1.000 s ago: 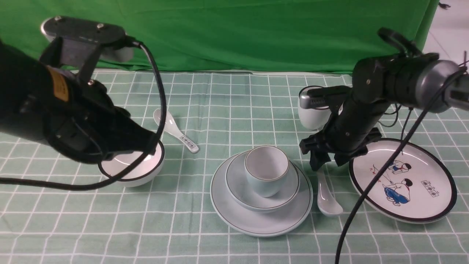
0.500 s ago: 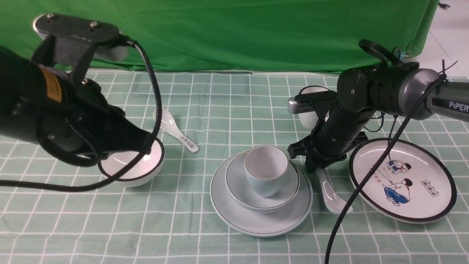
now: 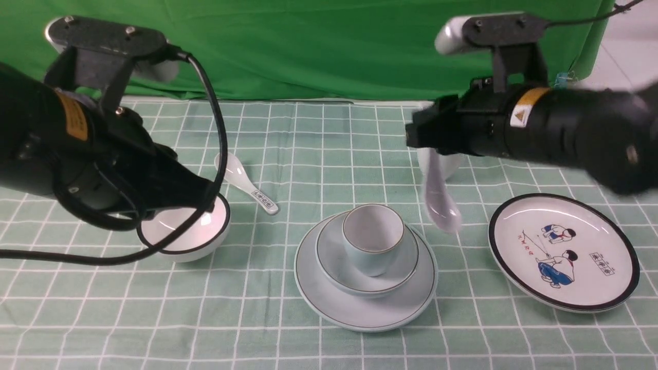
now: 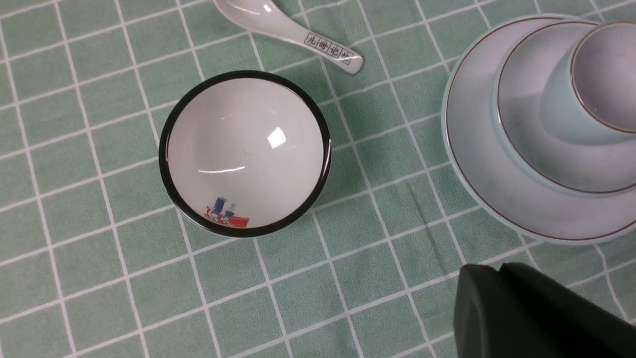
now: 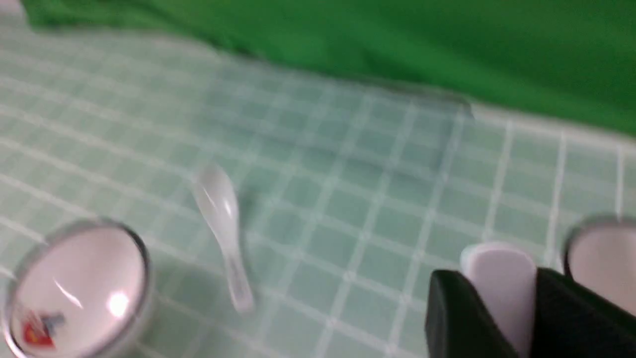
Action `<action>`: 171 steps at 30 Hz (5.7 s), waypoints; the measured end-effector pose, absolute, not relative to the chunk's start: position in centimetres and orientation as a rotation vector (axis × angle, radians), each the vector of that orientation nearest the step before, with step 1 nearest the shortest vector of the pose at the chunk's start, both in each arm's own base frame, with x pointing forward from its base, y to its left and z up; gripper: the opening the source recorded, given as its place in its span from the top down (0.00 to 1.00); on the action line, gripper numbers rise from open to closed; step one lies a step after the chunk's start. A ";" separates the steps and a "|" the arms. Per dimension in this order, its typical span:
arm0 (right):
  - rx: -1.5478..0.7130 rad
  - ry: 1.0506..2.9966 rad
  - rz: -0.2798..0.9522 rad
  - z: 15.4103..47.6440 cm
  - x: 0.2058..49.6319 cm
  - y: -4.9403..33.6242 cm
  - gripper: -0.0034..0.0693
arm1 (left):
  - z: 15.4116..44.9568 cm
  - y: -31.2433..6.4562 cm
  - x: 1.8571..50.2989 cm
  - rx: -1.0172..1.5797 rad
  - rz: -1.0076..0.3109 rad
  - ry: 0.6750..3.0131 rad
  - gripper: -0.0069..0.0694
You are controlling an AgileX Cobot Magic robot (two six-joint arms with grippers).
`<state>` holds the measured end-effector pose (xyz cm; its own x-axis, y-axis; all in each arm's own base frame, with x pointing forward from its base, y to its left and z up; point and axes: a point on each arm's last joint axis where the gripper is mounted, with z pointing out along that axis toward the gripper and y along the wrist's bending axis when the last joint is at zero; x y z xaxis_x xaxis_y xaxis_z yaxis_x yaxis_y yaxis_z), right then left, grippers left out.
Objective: Place the bowls on the plates on the blue tablecloth, put the cups on the bowls, and place the spoons in the cups.
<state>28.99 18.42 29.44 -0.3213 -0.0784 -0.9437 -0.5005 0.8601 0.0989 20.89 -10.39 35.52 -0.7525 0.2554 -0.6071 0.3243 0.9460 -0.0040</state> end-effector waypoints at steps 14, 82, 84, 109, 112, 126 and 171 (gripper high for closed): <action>-0.447 1.590 0.498 23.5 29.5 21.7 0.69 | 35.6 -10.4 21.0 0.408 -0.147 2.440 0.90; -0.220 1.307 0.235 31.5 2.3 0.8 0.79 | 30.0 -4.5 9.4 0.268 -0.374 2.061 0.90; -0.220 1.307 0.235 31.5 2.3 0.8 0.78 | 30.1 -4.0 8.4 0.258 -0.407 1.966 0.90; -0.219 1.308 0.237 31.4 2.4 0.8 0.69 | 28.0 -2.1 5.6 0.218 -0.337 1.622 0.90; -0.219 1.308 0.237 31.4 2.4 0.8 0.68 | 25.9 -1.6 5.6 0.168 -0.250 1.587 0.90; -0.219 1.308 0.237 31.4 2.4 0.8 0.66 | 19.3 -0.3 5.8 -0.009 -0.061 1.698 0.90; -0.196 1.752 -0.190 20.2 5.3 0.0 0.62 | 18.6 -0.5 5.7 0.003 -0.070 1.772 0.89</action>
